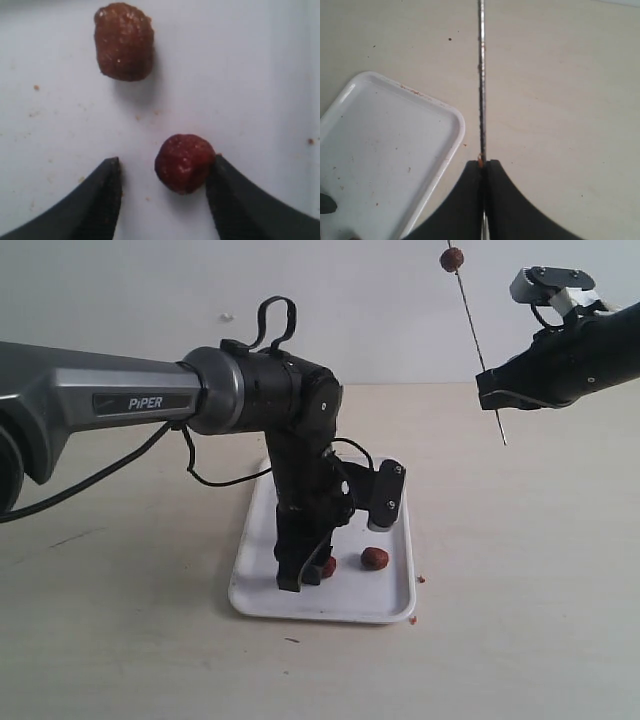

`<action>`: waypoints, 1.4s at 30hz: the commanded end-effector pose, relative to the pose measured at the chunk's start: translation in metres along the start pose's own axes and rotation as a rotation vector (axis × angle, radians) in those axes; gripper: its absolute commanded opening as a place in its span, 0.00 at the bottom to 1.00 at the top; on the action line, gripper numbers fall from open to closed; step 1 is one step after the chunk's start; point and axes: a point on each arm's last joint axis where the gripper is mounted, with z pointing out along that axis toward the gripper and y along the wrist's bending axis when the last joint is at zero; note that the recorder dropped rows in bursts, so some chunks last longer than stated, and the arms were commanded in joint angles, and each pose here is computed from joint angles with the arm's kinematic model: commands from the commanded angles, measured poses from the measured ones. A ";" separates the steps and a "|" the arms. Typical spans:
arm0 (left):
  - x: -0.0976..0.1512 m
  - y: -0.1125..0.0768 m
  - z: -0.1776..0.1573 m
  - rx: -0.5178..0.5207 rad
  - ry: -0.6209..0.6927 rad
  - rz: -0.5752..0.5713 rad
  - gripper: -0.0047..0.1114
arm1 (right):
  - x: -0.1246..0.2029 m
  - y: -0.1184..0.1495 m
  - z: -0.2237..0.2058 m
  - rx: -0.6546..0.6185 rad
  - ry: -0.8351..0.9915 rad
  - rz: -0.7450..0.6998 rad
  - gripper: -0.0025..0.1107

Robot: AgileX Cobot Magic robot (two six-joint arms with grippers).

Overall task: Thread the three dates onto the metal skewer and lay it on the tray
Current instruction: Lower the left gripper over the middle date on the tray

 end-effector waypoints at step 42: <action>-0.011 -0.016 0.002 0.086 0.049 -0.175 0.37 | -0.003 0.001 -0.004 -0.003 -0.022 -0.008 0.02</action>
